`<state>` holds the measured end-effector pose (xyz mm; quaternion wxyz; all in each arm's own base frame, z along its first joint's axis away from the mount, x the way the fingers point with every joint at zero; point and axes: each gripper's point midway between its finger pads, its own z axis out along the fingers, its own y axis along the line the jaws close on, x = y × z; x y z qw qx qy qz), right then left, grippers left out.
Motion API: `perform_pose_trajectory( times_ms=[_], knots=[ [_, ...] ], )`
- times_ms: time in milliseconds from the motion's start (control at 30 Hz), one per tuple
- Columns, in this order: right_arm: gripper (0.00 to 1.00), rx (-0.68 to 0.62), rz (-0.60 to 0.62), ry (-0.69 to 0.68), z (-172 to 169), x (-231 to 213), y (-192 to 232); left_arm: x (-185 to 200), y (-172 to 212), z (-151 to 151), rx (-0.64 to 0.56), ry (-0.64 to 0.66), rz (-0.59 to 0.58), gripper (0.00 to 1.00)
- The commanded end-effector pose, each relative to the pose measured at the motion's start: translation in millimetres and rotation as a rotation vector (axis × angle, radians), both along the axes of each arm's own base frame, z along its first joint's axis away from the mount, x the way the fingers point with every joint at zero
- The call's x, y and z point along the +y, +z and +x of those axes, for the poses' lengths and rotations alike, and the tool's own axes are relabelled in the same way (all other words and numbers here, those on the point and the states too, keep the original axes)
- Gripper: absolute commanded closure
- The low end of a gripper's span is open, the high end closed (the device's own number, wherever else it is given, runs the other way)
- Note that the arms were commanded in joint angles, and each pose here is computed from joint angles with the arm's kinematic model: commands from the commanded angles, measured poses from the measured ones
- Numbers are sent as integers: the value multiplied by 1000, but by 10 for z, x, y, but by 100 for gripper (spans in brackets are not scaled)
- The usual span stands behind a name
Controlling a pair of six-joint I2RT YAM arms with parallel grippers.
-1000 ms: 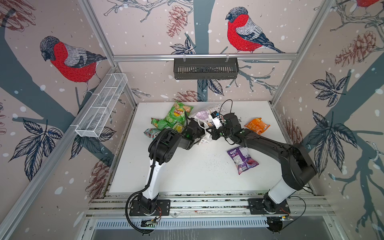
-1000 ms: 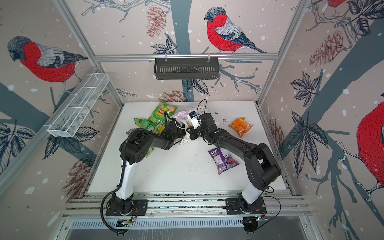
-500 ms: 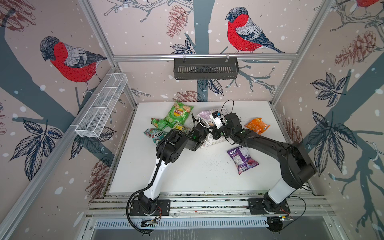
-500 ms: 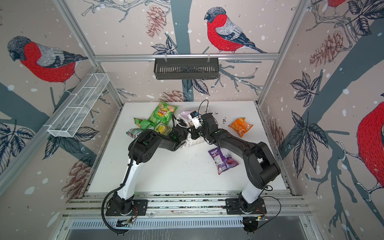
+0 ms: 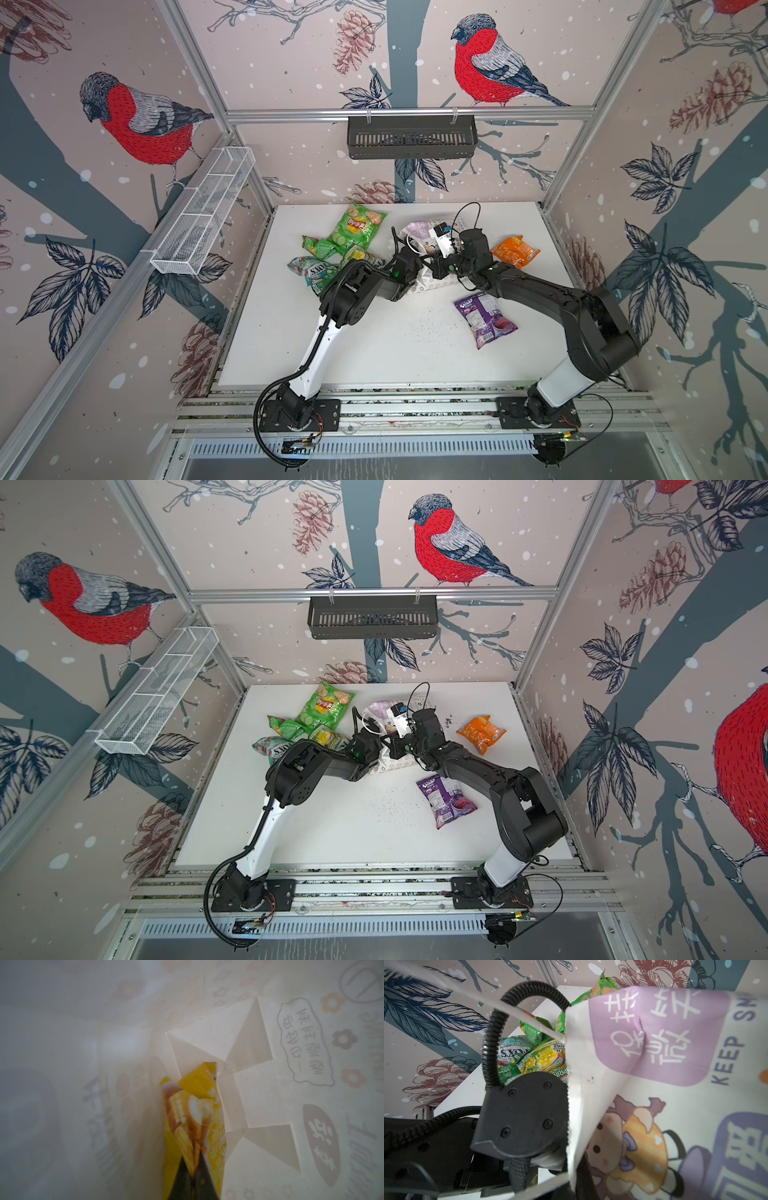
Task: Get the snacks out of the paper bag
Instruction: 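Lift the yellow packet with the left gripper while the right gripper holds the rim, then pull the yellow packet out and carry it to the green packets with the left gripper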
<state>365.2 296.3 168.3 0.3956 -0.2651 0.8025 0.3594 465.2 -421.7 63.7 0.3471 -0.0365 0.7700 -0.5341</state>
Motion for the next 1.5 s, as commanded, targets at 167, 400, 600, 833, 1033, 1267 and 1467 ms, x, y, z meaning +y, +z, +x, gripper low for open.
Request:
perform_pose_trajectory(
  times_ms=[167, 400, 600, 833, 1033, 1267, 1467],
  knots=[
    [100, -23, 31, 7, 8, -71, 103, 165, 245, 7, -97, 43, 72, 100],
    [100, -23, 0, -58, 64, -240, 62, 316, 555, -42, -173, 67, 126, 100],
    [100, -32, 5, -98, 112, -321, 132, 524, 690, -145, -205, 101, 159, 100],
    [100, -27, -40, -133, 146, -384, 74, 775, 852, -234, -220, 126, 157, 100],
    [100, -30, -47, -149, 120, -438, 70, 947, 986, -287, -235, 147, 152, 100],
    [100, -33, -35, -150, 125, -425, 108, 1107, 1017, -381, -230, 168, 147, 100],
    [100, -35, -18, -149, 117, -416, 136, 1190, 1052, -423, -224, 174, 150, 100]
  ],
)
